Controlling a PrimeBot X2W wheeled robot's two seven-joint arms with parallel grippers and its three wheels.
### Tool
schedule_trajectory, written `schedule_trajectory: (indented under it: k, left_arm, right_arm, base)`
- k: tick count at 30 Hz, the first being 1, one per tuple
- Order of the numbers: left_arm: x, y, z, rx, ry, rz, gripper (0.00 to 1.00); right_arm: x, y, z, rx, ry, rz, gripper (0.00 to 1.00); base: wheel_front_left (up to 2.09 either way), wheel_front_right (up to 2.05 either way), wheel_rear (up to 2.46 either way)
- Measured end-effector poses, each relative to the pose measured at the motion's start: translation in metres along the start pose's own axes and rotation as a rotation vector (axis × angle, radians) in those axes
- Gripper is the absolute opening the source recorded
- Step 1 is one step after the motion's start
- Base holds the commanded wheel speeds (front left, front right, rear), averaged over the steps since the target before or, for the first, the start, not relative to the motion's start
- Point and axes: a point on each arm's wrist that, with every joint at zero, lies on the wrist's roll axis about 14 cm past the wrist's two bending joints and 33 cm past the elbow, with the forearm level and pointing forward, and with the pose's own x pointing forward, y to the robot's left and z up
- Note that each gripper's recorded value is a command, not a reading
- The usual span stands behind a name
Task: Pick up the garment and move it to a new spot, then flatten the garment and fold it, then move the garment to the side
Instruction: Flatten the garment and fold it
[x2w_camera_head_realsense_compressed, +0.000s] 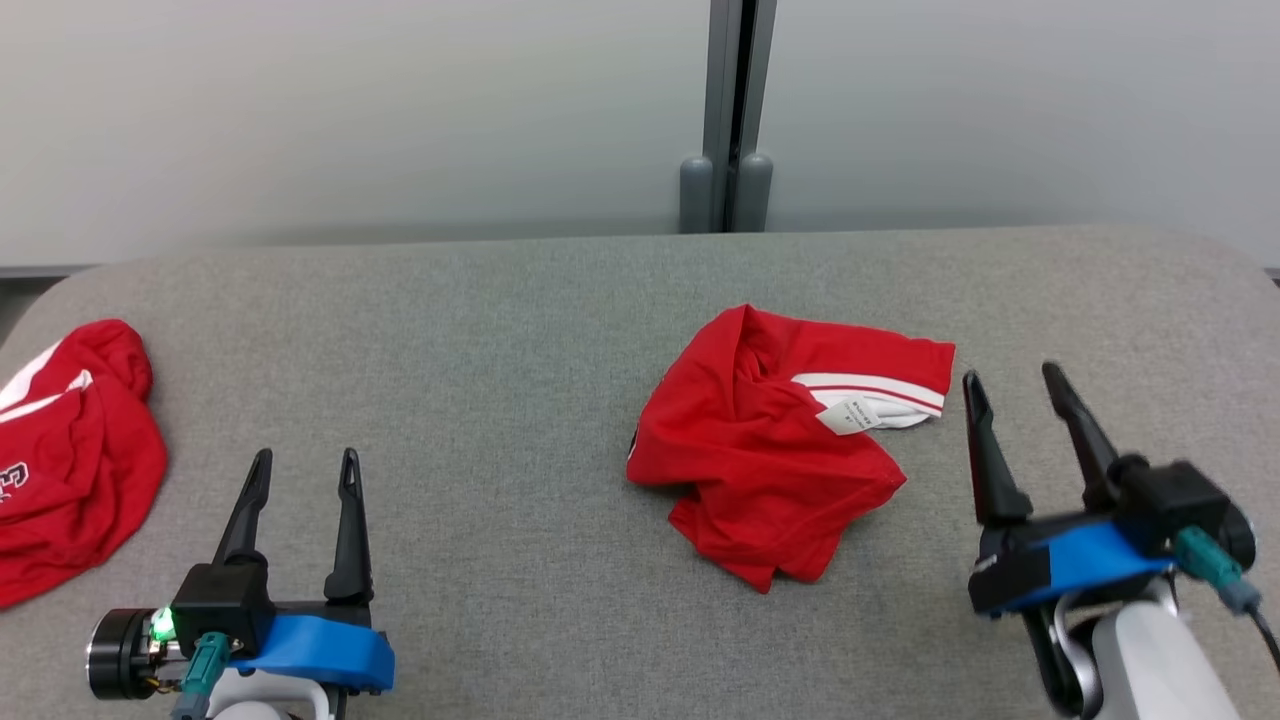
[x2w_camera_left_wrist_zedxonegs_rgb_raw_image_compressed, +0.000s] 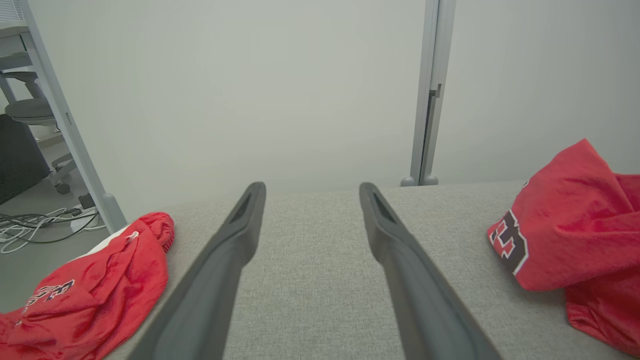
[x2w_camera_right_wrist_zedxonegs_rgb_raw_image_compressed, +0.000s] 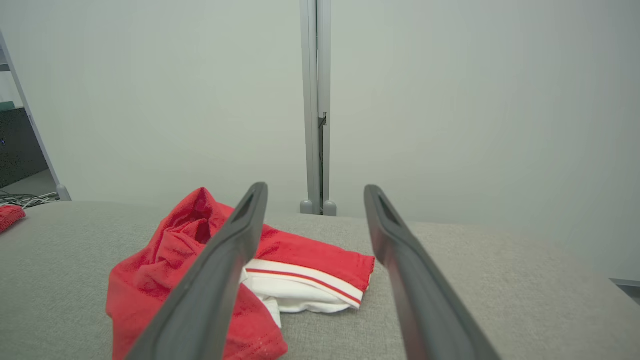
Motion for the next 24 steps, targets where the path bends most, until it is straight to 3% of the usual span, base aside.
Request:
schedule_trajectory:
  k: [9, 17, 24]
  left_arm:
    - [0.019, -0.001, -0.009, -0.001, 0.019, -0.009, 1.00]
    - [0.035, 0.004, -0.015, -0.001, 0.027, 0.001, 1.00]
    - [0.038, 0.012, -0.023, -0.003, 0.047, 0.030, 1.00]
  right_arm:
    - [0.072, -0.012, 0.006, -0.104, -0.009, 0.044, 1.00]
    - [0.106, -0.022, -0.060, -0.124, 0.190, 0.053, 1.00]
    - [0.095, -0.030, -0.133, -0.093, 0.415, 0.027, 1.00]
  base:
    - [0.00, 0.00, 0.00]
    - [0.00, 0.00, 0.00]
    - [0.00, 0.00, 0.00]
